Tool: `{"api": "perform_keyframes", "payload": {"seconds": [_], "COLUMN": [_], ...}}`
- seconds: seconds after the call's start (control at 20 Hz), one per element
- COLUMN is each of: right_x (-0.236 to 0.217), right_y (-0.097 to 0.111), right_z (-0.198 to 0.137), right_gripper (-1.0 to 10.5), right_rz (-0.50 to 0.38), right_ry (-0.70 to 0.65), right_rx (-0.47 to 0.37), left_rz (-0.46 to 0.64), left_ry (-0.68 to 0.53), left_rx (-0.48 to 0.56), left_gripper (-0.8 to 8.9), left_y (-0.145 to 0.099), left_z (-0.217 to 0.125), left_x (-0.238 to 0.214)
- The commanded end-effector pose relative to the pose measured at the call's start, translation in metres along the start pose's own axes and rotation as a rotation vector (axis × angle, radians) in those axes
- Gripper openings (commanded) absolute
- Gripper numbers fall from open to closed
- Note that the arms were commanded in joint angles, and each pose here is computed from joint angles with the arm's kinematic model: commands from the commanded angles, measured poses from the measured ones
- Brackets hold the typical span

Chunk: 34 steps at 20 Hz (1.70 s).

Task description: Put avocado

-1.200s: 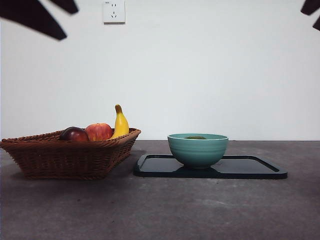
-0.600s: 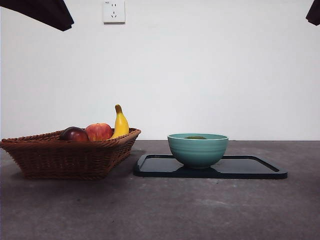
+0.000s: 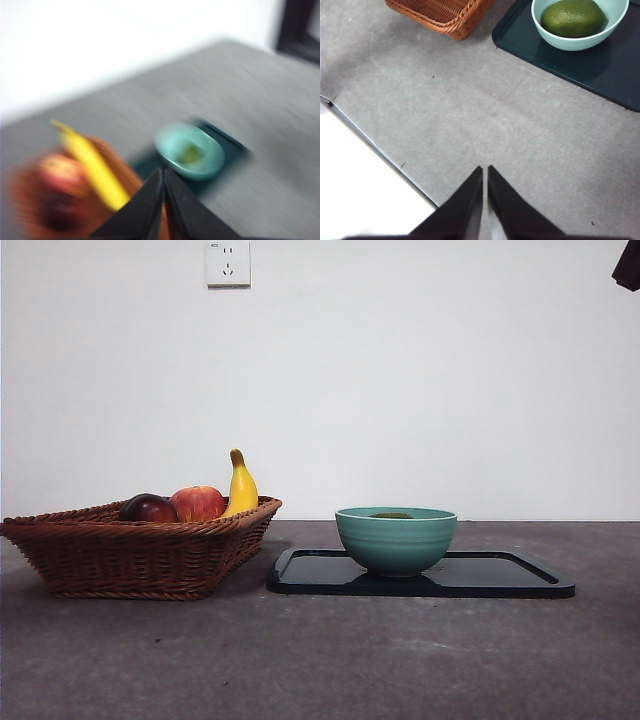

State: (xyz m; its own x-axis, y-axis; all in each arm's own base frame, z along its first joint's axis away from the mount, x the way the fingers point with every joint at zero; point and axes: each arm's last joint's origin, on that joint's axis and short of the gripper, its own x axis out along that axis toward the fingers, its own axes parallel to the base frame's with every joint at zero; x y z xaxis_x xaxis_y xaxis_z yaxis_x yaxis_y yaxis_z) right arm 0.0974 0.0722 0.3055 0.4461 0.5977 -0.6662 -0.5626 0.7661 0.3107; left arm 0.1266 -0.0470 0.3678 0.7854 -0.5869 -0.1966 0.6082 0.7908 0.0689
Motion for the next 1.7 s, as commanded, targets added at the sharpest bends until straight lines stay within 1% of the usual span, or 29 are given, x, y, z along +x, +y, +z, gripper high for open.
{"api": "perform_keyframes", "payload": {"seconds": [0.05,0.15,0.2,0.25,0.35,0.5,0.6,0.7,0.8,1.1,1.2,1.4,1.5,1.7], "right_x": [0.000,0.000,0.000,0.000,0.000,0.000,0.000,0.000,0.000,0.000,0.000,0.000,0.000,0.000], "right_y": [0.001,0.001,0.001,0.001,0.001,0.001,0.001,0.001,0.001,0.002,0.002,0.001,0.001,0.001], "right_z": [0.002,0.002,0.002,0.002,0.002,0.002,0.002,0.002,0.002,0.002,0.002,0.002,0.002,0.002], "right_gripper": [0.1,0.1,0.1,0.1,0.1,0.1,0.1,0.1,0.1,0.1,0.1,0.1,0.1,0.1], "right_rz": [0.008,0.008,0.008,0.008,0.008,0.008,0.008,0.008,0.008,0.008,0.008,0.008,0.008,0.008], "right_ry": [-0.004,-0.004,-0.004,-0.004,-0.004,-0.004,-0.004,-0.004,-0.004,-0.004,-0.004,-0.004,-0.004,-0.004], "right_rx": [0.002,0.002,0.002,0.002,0.002,0.002,0.002,0.002,0.002,0.002,0.002,0.002,0.002,0.002], "left_rz": [0.228,0.423,0.490,0.550,0.614,0.640,0.640,0.635,0.632,0.639,0.638,0.635,0.632,0.632], "left_ry": [-0.076,-0.110,-0.121,-0.132,-0.154,-0.175,-0.167,-0.145,-0.129,-0.119,-0.097,-0.035,-0.004,-0.012], "left_rx": [0.035,0.038,0.037,0.038,0.023,-0.019,-0.065,-0.101,-0.115,-0.126,-0.135,-0.198,-0.212,-0.228], "left_gripper": [0.09,0.09,0.09,0.09,0.09,0.09,0.09,0.09,0.09,0.09,0.09,0.09,0.09,0.09], "left_y": [0.012,0.015,0.016,0.015,0.014,0.012,0.012,0.011,0.010,0.008,0.008,0.008,0.007,0.007], "left_z": [-0.009,-0.030,-0.042,-0.057,-0.084,-0.123,-0.149,-0.169,-0.183,-0.206,-0.211,-0.224,-0.227,-0.226], "left_x": [-0.021,-0.033,-0.036,-0.039,-0.039,-0.034,-0.028,-0.024,-0.021,-0.017,-0.015,-0.012,-0.012,-0.012]}}
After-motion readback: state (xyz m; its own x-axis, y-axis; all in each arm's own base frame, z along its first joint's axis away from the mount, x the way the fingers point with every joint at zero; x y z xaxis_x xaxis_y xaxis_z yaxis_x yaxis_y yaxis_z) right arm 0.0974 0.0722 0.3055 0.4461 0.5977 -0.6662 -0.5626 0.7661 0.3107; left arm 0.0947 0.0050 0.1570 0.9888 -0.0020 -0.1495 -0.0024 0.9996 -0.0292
